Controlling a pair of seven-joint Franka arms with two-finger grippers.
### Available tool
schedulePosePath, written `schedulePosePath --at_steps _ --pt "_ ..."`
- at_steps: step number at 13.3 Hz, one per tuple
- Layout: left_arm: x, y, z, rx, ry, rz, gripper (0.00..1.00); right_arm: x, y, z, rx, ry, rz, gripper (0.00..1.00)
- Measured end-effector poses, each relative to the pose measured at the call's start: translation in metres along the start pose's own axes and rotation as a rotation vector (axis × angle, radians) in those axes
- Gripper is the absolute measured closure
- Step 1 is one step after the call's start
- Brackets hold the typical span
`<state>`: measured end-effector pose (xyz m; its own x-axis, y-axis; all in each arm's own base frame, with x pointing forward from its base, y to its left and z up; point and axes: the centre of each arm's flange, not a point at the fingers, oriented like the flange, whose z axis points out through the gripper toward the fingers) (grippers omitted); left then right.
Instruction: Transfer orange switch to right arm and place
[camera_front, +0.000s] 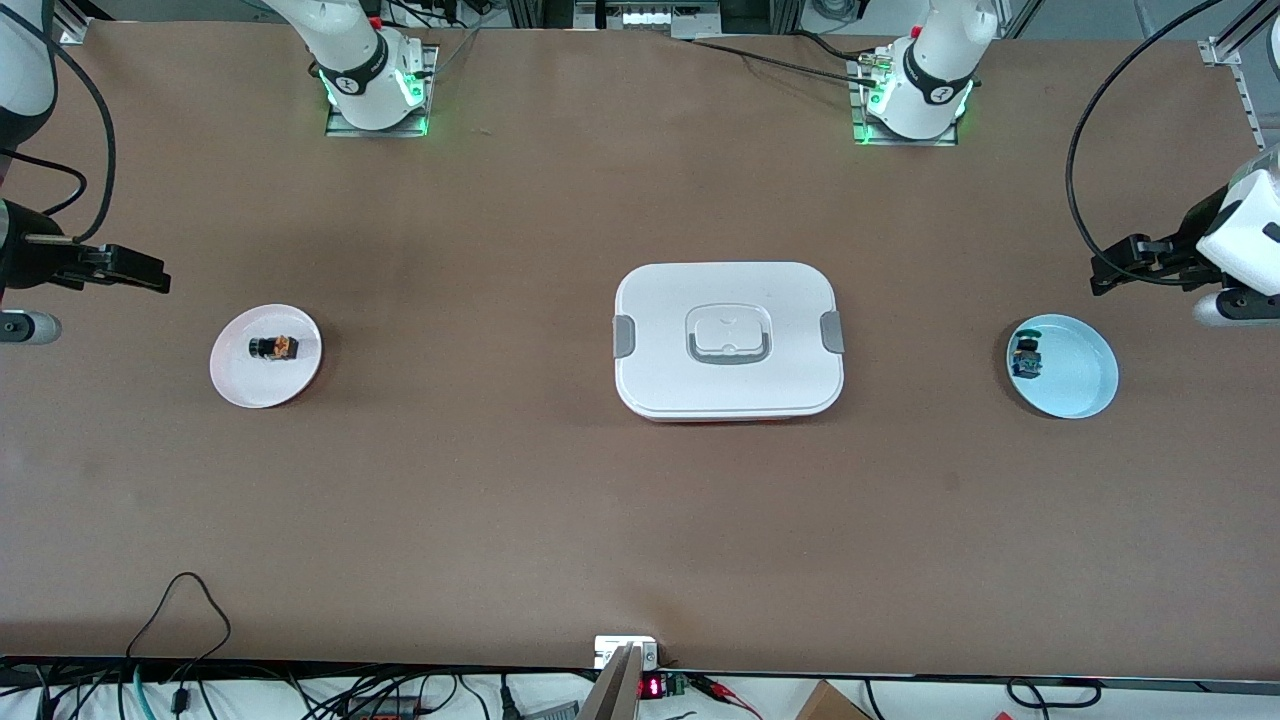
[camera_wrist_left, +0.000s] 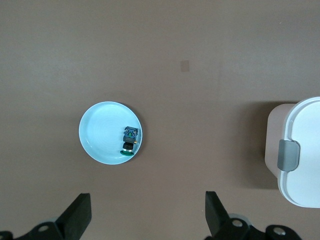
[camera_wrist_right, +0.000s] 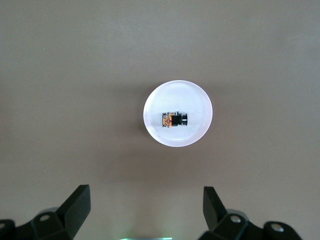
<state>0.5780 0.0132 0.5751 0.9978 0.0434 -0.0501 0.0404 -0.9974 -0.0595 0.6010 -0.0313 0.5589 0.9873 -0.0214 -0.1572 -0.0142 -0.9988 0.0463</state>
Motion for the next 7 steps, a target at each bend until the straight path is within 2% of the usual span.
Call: schedulePosePath --at_steps 5,7 --pt "0.0 0.0 0.0 0.0 -0.001 -0.001 0.0 -0.016 0.0 0.009 0.006 0.074 -0.004 0.0" --pt "0.0 0.0 0.0 0.0 -0.001 -0.001 0.0 -0.029 0.0 0.011 0.01 0.071 -0.006 0.0"
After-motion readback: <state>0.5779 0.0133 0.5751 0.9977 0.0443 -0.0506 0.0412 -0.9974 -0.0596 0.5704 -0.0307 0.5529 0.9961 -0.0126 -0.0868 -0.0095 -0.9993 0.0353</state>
